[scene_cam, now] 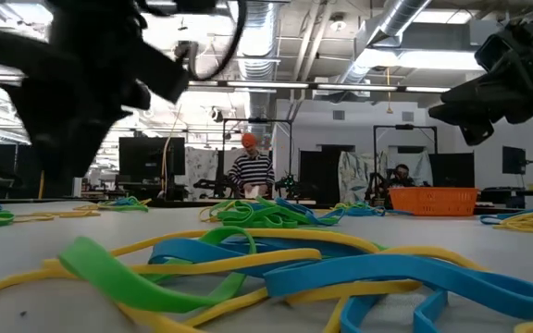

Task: Sort rubber bands into baskets
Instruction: Put the yellow rubber band into the yellow bin

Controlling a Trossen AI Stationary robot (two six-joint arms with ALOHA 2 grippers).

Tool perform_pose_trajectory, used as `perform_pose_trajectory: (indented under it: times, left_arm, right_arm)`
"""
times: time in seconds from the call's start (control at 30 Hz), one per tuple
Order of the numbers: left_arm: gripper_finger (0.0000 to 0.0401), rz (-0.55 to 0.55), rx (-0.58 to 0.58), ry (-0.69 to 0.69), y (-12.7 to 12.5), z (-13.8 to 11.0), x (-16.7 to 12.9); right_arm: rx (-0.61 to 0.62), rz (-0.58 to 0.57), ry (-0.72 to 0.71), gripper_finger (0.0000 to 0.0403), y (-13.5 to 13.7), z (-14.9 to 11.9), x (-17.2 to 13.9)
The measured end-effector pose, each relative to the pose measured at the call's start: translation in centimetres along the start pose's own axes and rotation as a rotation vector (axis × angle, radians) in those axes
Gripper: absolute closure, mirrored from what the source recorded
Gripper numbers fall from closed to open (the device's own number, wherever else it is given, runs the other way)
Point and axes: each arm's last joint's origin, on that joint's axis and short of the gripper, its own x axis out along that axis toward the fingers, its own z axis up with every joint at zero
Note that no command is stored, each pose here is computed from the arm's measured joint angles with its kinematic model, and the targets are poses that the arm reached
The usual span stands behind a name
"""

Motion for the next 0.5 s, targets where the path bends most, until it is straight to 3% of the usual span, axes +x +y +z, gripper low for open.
perform_pose_trajectory:
  times: [0.27, 0.5]
  left_arm:
    - [0.0239, -0.081, -0.204, -0.129, 6.0, 1.8, 0.8]
    - [0.0239, -0.105, -0.387, -0.085, 11.1, 1.2, 1.5]
  right_arm:
    - [-0.005, -0.004, 0.016, 0.0223, 0.0, -0.2, 0.0]
    - [-0.005, -0.005, 0.018, 0.0223, -0.1, -0.2, 0.0]
